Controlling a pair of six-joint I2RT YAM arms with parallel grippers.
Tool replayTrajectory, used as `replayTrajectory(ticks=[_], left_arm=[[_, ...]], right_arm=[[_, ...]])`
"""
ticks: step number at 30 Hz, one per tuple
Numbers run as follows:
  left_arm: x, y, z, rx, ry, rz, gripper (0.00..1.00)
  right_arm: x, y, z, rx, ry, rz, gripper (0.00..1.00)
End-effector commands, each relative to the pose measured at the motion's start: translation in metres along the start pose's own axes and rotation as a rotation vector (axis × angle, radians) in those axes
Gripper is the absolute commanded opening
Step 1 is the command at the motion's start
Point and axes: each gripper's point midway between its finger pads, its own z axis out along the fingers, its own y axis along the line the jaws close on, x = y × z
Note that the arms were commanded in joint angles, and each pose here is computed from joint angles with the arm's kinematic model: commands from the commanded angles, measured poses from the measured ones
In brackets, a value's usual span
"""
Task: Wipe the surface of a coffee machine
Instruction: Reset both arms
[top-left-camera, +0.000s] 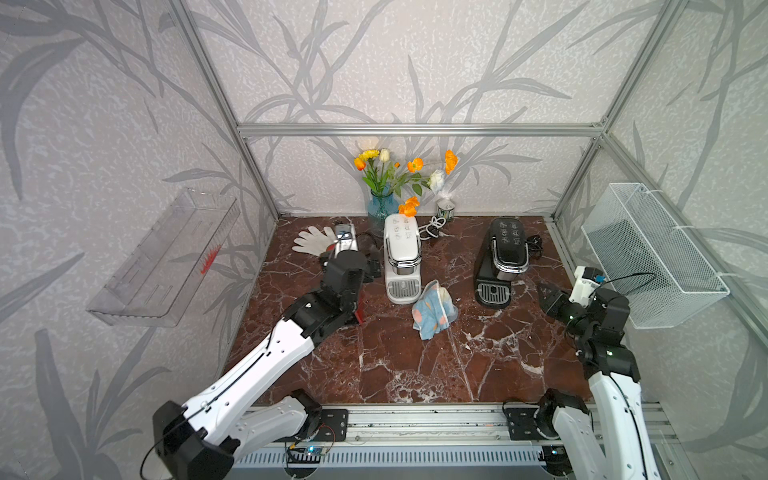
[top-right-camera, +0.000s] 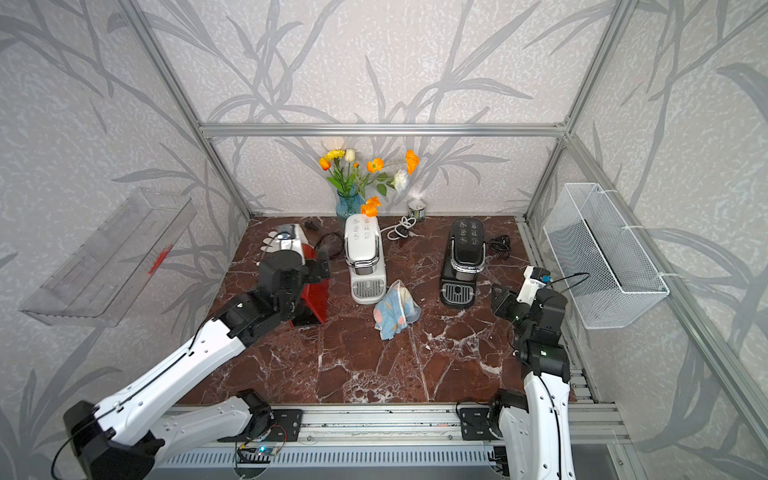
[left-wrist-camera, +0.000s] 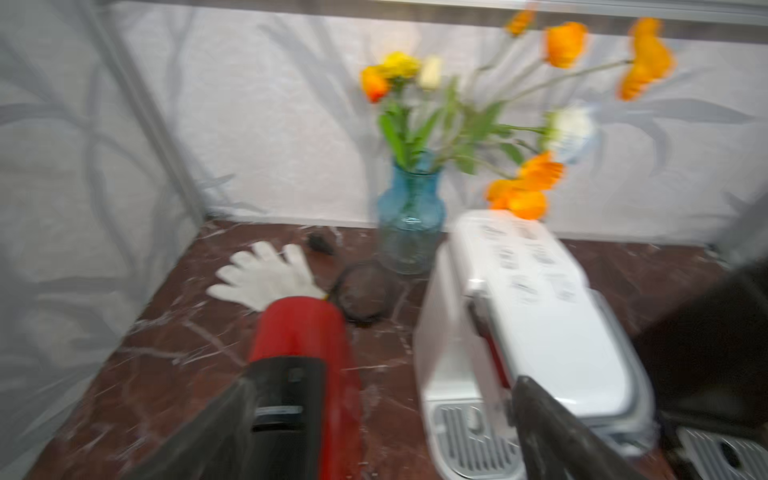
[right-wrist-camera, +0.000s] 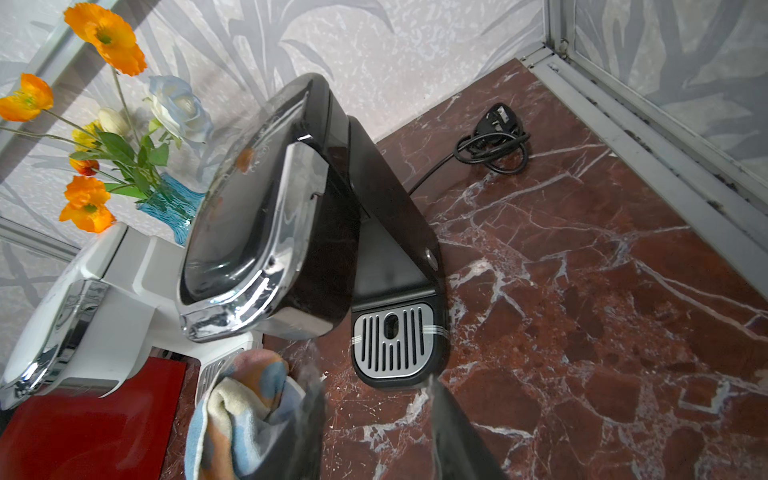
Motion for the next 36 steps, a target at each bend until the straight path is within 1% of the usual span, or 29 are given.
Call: replayTrajectory(ticks=[1,3,5,6,9,12,15,16,17,20,21,22,23,24,25,27,28,29,31,33,35,36], left_arm=[[0.003,0.069,-0.011,-0.186,-0.034,-0.124,0.95],[0.001,0.101,-0.013,-0.270,-0.078,-0.215,0.96],[0.008,0.122,-0.005,-0.298,-0.090,-0.288,0.95],[0.013,0.131,0.003,-0.312,-0.077,-0.309,0.95],[0.037,0.153,0.033,-0.374,0.011,-0.316,0.96],[0.064,0.165,0.066,-0.407,0.067,-0.269,0.96],[0.088,0.171,0.090,-0.407,0.068,-0.177,0.97],[0.096,0.171,0.096,-0.401,0.062,-0.133,0.97],[0.103,0.172,0.099,-0.401,0.061,-0.102,0.97],[0.124,0.175,0.104,-0.398,0.053,-0.030,0.97],[0.130,0.175,0.107,-0.383,0.054,-0.026,0.97],[0.139,0.174,0.111,-0.362,0.078,-0.039,0.97],[0.147,0.175,0.115,-0.350,0.094,-0.046,0.97],[0.154,0.176,0.119,-0.347,0.105,-0.048,0.96],[0.155,0.176,0.123,-0.346,0.092,-0.051,0.96],[0.158,0.169,0.127,-0.292,0.076,-0.046,0.95],[0.158,0.163,0.128,-0.261,0.081,-0.038,0.95],[0.160,0.159,0.130,-0.235,0.088,-0.028,0.95],[0.161,0.152,0.132,-0.192,0.092,-0.013,0.96],[0.164,0.139,0.138,-0.118,0.109,0.015,0.96],[0.170,0.124,0.145,-0.028,0.110,0.061,0.97],[0.172,0.122,0.143,-0.014,0.112,0.058,0.97]], right_arm=[[0.008,-0.009,0.005,0.034,0.021,-0.002,0.43],[0.008,-0.011,0.008,0.038,0.018,0.008,0.43],[0.007,-0.016,0.012,0.052,0.010,0.023,0.43],[0.007,-0.019,0.015,0.067,0.009,0.033,0.43],[0.008,-0.033,0.023,0.136,0.003,0.029,0.44],[0.010,-0.050,0.035,0.215,-0.009,-0.001,0.45],[0.014,-0.059,0.049,0.276,-0.025,-0.077,0.46],[0.014,-0.064,0.053,0.318,-0.053,-0.105,0.47],[0.012,-0.072,0.053,0.379,-0.094,-0.111,0.49],[0.010,-0.078,0.063,0.448,-0.188,-0.221,0.52],[0.012,-0.078,0.068,0.466,-0.201,-0.274,0.54],[0.014,-0.079,0.073,0.484,-0.200,-0.317,0.58],[0.016,-0.079,0.078,0.489,-0.192,-0.343,0.60],[0.021,-0.079,0.086,0.478,-0.182,-0.354,0.61],[0.026,-0.078,0.093,0.452,-0.176,-0.359,0.61],[0.025,-0.070,0.102,0.396,-0.228,-0.362,0.67],[0.020,-0.063,0.104,0.363,-0.272,-0.366,0.67],[0.019,-0.057,0.106,0.346,-0.294,-0.408,0.67],[0.025,-0.052,0.114,0.310,-0.293,-0.443,0.67],[0.030,-0.041,0.125,0.231,-0.317,-0.501,0.68],[0.043,-0.031,0.135,0.164,-0.246,-0.545,0.69],[0.048,-0.033,0.138,0.168,-0.217,-0.544,0.72]])
